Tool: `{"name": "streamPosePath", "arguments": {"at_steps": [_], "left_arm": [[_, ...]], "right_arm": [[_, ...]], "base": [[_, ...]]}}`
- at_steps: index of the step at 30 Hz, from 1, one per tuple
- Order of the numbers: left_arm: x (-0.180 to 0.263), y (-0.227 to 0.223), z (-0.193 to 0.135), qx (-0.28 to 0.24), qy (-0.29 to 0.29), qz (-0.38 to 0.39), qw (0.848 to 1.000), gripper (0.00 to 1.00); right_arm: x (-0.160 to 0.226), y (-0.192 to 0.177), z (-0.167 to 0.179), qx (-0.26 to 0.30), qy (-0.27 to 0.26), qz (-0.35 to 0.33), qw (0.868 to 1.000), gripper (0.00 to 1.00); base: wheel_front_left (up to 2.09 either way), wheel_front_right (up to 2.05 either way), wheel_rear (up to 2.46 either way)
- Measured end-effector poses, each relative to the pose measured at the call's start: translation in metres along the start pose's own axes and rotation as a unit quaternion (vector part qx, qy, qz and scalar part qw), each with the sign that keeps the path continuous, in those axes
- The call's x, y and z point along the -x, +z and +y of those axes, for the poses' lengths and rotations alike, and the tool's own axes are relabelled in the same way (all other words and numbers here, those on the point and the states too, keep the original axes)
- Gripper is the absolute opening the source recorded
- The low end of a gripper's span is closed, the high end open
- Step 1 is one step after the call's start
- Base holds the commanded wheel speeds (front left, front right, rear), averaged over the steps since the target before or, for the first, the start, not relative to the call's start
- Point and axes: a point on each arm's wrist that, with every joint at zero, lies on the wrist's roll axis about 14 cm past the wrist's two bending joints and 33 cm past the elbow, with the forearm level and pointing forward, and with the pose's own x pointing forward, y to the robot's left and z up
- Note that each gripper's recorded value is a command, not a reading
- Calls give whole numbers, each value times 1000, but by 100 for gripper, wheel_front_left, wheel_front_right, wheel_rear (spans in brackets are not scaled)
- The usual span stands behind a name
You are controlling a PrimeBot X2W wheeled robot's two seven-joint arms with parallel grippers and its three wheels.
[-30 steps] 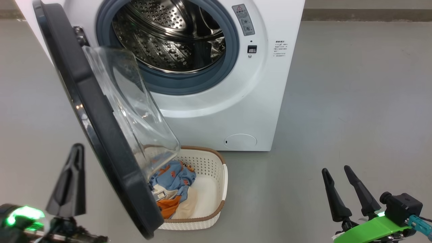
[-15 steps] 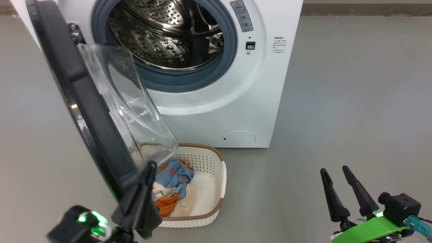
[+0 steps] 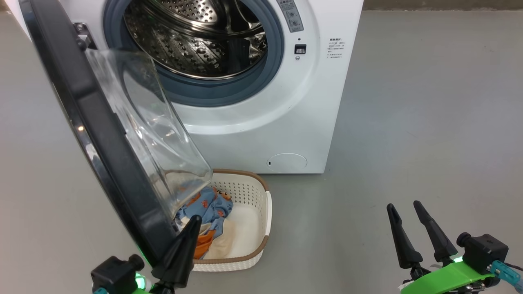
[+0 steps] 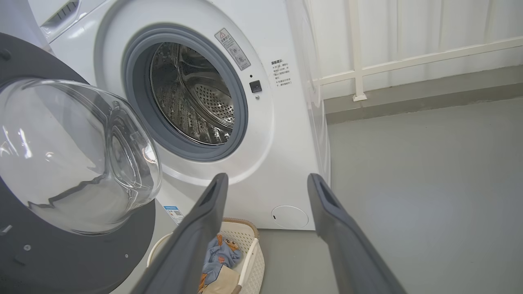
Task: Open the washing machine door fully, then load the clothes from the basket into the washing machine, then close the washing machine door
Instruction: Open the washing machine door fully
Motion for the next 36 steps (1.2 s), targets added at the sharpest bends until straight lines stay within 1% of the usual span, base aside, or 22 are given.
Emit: {"name": "streamPosePath", "arguments": {"at_steps": [8,17,24,36], "left_arm": [[3,0,8,3,14,-3,1000,0],[19,9,24,-8,47,-15,999,0],[37,20,43,-22,87,-23,996,0],[71,32,82,-48,168,-26,984,0]], "right_arm": [[-2,-3,4,-1,6,4,1000,100],[-13,-9,23,-4,37,13,999,100],[-22,-15,43,-8,66,19,998,100],[-35,-29,72,-20,103,36,994,100]], "base": [[0,0,0],[0,0,0],[0,0,0],[0,0,0]]}}
